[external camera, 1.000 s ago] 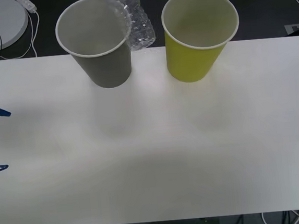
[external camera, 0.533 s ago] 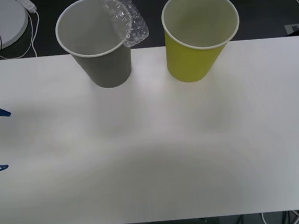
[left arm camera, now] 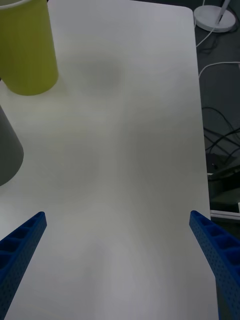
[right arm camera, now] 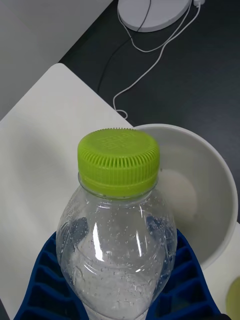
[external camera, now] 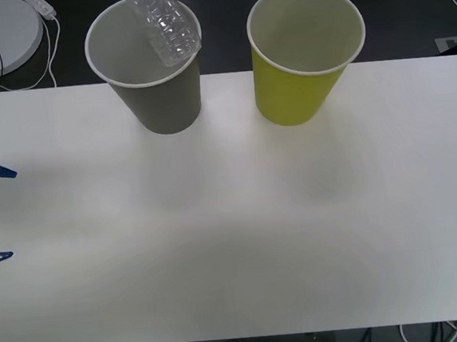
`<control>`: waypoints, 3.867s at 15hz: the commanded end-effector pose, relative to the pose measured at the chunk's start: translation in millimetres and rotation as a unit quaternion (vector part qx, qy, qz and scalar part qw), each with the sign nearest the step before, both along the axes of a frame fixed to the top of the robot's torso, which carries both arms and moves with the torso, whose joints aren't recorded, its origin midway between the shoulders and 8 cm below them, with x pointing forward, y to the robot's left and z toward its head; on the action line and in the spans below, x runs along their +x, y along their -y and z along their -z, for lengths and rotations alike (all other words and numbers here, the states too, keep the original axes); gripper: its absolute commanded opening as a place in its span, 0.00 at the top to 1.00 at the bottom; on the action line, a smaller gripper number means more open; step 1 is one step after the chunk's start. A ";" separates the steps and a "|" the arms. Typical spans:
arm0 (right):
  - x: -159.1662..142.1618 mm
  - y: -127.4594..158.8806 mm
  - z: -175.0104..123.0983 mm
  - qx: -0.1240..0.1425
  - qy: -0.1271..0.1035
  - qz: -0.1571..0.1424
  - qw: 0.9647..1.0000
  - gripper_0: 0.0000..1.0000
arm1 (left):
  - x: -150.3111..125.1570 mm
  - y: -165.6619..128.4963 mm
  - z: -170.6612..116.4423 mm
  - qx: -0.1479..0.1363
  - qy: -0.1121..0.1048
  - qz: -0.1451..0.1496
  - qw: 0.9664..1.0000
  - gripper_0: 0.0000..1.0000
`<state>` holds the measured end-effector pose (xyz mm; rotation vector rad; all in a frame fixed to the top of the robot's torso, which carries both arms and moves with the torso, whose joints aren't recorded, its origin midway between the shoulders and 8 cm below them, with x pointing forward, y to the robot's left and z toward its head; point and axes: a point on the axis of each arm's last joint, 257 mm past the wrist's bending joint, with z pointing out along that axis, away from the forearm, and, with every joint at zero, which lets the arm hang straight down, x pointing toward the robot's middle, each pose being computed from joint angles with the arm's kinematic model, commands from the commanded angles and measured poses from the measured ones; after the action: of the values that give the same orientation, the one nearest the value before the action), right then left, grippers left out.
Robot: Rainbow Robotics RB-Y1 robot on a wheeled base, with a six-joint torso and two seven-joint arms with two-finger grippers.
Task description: Put the can into the green bin and the plastic bottle into the gray bin
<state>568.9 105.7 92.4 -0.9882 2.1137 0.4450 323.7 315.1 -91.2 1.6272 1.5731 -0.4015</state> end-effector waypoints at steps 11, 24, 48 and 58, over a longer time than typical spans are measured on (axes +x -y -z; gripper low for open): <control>25.1 -35.9 3.6 -0.007 0.027 0.053 0.998 1.00 | 0.0 0.0 0.0 0.000 0.000 0.000 1.000 0.00; 34.1 -25.8 2.6 -0.027 0.049 0.050 0.997 0.02 | 0.0 0.0 0.0 0.000 0.000 0.000 1.000 0.00; 24.1 -13.3 12.8 -0.025 0.043 -0.005 0.999 0.00 | 0.0 0.0 0.0 0.000 0.000 0.000 1.000 0.00; -0.9 21.2 27.2 -0.011 0.039 -0.077 0.996 0.00 | 0.0 0.0 0.0 0.000 0.000 0.000 1.000 0.00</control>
<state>570.0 88.2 67.7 -1.1538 1.9931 0.4435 323.7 315.1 -91.2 1.6273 1.5731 -0.4015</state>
